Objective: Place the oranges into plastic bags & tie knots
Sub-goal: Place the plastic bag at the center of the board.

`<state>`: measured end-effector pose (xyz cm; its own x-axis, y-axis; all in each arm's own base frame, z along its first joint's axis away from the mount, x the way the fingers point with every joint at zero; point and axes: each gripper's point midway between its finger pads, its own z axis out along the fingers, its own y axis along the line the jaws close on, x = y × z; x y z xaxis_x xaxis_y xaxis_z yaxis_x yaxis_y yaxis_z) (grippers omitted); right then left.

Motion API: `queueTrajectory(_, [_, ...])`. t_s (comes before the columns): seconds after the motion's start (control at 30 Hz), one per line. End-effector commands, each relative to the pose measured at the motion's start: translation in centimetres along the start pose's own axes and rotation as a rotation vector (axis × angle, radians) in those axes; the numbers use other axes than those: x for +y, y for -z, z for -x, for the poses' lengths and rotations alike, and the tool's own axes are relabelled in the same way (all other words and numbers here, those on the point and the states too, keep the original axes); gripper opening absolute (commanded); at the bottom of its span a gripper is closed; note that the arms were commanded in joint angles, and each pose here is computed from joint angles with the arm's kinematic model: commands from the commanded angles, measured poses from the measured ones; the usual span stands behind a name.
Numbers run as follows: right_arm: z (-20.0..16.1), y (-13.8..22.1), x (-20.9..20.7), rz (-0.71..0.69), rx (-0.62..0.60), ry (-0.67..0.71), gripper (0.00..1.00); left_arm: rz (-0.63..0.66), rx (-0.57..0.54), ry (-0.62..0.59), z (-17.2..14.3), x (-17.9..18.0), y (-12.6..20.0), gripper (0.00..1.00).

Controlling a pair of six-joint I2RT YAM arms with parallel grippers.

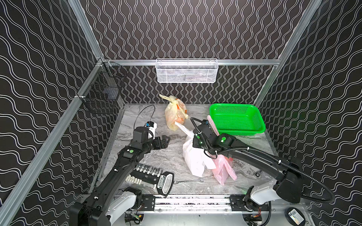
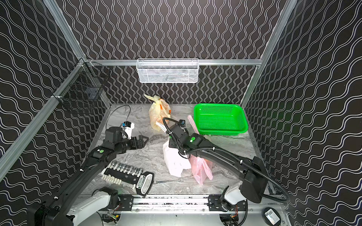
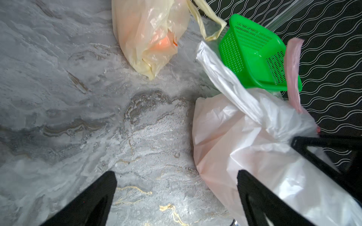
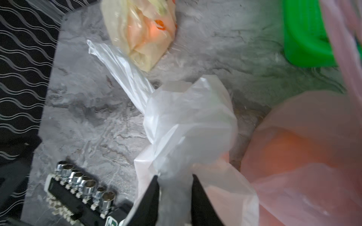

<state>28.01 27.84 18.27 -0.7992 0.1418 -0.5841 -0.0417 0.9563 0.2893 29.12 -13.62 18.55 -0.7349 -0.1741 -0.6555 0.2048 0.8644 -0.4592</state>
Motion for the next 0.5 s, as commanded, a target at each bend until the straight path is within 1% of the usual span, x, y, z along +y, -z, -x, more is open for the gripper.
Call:
queueTrajectory(0.0, [-0.2, -0.1, 1.2, 0.062, -0.001, -0.024, 0.75, 0.038, -0.012, 0.013, 0.6, 0.5, -0.4, 0.99])
queueTrajectory(0.03, [0.1, 0.4, 1.7, 0.082, -0.003, -0.006, 0.82, 0.052, -0.012, 0.006, 1.1, 0.6, -0.5, 0.99])
queueTrajectory(0.07, [0.9, 1.2, 2.1, 0.099, -0.031, 0.013, 0.87, 0.068, -0.013, -0.002, 1.7, 0.6, -0.7, 0.99])
queueTrajectory(0.1, [1.8, 2.2, 2.3, 0.109, -0.071, 0.025, 0.89, 0.084, -0.020, -0.011, 2.5, 0.7, -0.7, 0.99])
queueTrajectory(0.17, [4.1, 4.7, 2.6, 0.146, -0.172, 0.040, 0.91, 0.108, -0.025, -0.038, 4.3, 0.5, -1.2, 0.99])
queueTrajectory(0.23, [6.3, 7.3, 2.5, 0.195, -0.301, 0.049, 0.92, 0.123, -0.023, -0.061, 6.4, 0.2, -2.2, 0.99])
queueTrajectory(0.3, [8.0, 9.3, 1.9, 0.229, -0.390, 0.048, 0.94, 0.130, -0.028, -0.078, 8.4, -0.1, -3.3, 0.99])
queueTrajectory(0.37, [9.4, 9.4, 0.4, 0.237, -0.375, 0.010, 0.95, 0.149, -0.026, -0.087, 10.3, -0.2, -4.7, 0.99])
queueTrajectory(0.4, [9.9, 8.8, -0.3, 0.256, -0.333, -0.012, 0.95, 0.155, -0.010, -0.095, 10.9, -0.1, -5.9, 0.99])
queueTrajectory(0.47, [10.4, 7.9, -0.7, 0.296, -0.278, -0.016, 0.96, 0.160, -0.020, -0.122, 12.8, -0.3, -7.6, 0.99])
